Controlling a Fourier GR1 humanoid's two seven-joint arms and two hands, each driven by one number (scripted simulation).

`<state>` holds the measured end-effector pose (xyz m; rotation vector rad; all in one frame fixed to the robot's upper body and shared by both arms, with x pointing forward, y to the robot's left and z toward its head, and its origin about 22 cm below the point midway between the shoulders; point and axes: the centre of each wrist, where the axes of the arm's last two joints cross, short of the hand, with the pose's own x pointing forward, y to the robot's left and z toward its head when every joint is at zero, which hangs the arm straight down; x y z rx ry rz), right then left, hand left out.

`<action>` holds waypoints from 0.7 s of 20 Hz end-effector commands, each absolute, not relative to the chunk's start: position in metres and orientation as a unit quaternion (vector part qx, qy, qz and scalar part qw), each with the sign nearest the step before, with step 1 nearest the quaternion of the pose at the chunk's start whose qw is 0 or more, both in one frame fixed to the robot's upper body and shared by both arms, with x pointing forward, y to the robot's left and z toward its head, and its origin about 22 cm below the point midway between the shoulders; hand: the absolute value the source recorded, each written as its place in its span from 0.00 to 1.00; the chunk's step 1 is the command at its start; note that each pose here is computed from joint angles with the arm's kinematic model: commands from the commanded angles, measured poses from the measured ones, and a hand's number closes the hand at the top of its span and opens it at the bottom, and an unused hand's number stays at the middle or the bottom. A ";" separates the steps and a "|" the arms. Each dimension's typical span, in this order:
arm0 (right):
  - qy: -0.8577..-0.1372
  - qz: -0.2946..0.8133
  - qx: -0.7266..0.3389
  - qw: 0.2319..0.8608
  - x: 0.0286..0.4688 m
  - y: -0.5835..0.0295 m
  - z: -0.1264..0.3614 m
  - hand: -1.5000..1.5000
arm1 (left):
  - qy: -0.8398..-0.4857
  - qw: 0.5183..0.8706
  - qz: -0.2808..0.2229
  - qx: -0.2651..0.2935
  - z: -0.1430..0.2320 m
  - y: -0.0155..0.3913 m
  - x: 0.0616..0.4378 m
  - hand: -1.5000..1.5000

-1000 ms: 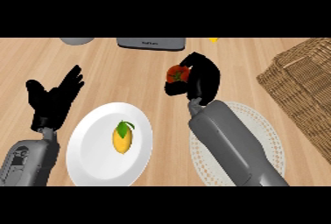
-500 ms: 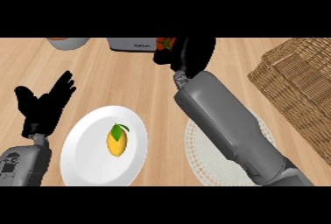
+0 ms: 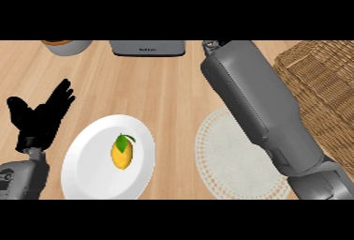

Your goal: Pick the tomato from the placemat and place it in the basket

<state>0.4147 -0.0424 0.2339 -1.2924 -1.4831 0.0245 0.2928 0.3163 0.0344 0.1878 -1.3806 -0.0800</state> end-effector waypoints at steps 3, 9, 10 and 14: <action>-0.564 -0.055 -0.588 0.578 0.432 -0.062 0.267 1.00 | -0.637 0.766 -0.040 0.077 0.046 0.315 0.300 0.50; -0.505 -0.071 -0.646 0.568 0.451 -0.123 0.285 1.00 | -0.643 0.761 -0.029 0.083 0.044 0.302 0.294 0.50; -0.501 -0.064 -0.655 0.562 0.453 -0.131 0.284 1.00 | -0.632 0.768 -0.037 0.091 0.030 0.322 0.290 0.50; -0.480 -0.087 -0.670 0.560 0.454 -0.154 0.274 1.00 | -0.642 0.760 -0.038 0.091 0.030 0.322 0.286 0.50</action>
